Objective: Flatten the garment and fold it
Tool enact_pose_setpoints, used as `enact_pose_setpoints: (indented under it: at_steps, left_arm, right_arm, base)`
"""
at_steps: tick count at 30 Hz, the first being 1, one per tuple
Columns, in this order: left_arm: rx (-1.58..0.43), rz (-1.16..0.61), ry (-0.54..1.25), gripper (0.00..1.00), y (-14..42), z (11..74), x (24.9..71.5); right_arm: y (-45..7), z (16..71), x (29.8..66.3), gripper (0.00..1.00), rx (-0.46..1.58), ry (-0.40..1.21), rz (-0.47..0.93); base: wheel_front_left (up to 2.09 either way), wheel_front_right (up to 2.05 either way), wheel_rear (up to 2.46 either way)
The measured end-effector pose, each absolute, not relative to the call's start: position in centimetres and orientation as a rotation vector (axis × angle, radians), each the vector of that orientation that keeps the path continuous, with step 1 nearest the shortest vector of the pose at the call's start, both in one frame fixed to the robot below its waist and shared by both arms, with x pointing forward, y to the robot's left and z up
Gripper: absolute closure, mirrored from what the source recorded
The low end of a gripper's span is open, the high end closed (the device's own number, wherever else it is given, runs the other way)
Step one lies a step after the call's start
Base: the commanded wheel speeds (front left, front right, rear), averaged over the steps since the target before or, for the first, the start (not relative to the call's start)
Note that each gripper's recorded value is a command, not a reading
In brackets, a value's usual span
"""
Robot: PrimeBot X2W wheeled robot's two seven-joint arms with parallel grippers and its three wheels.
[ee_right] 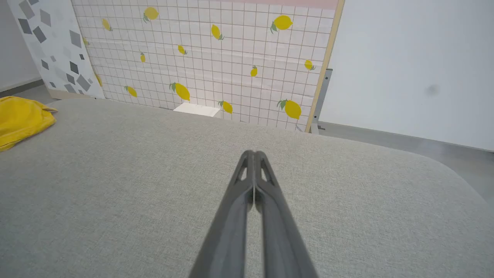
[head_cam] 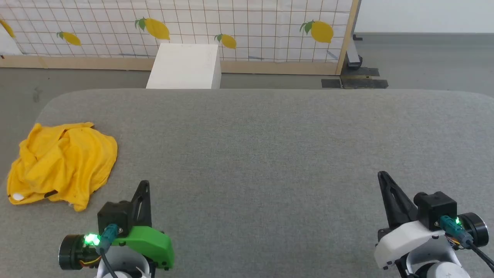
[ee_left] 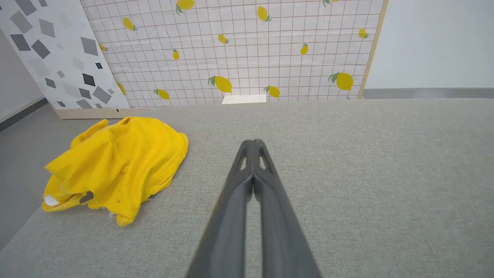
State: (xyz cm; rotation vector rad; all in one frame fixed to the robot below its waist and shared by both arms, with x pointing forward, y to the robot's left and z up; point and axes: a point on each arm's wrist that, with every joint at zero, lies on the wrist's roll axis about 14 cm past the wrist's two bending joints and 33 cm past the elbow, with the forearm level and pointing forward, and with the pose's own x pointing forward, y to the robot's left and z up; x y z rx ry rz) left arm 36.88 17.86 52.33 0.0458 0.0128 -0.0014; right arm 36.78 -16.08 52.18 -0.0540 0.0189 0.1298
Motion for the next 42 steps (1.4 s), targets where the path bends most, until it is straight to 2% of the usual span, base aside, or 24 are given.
enact_pose_setpoints:
  at_steps: [19,20,42]
  left_arm:
    - [0.046,-0.001,0.013,1.00,17.9,52.3,36.9]
    - [0.046,-0.002,0.013,0.00,17.9,52.3,36.9]
    - [0.037,-0.007,-0.027,0.00,17.6,53.0,36.7]
  right_arm:
    - [-16.1,52.2,36.8,1.00,-0.054,0.019,0.130]
    - [-16.1,52.2,36.8,0.00,-0.054,0.019,0.130]
    - [-17.5,52.1,36.7,0.00,-0.039,0.004,0.088]
  base:
    - [0.00,0.00,0.00]
    - [0.00,0.00,0.00]
    - [0.00,0.00,0.00]
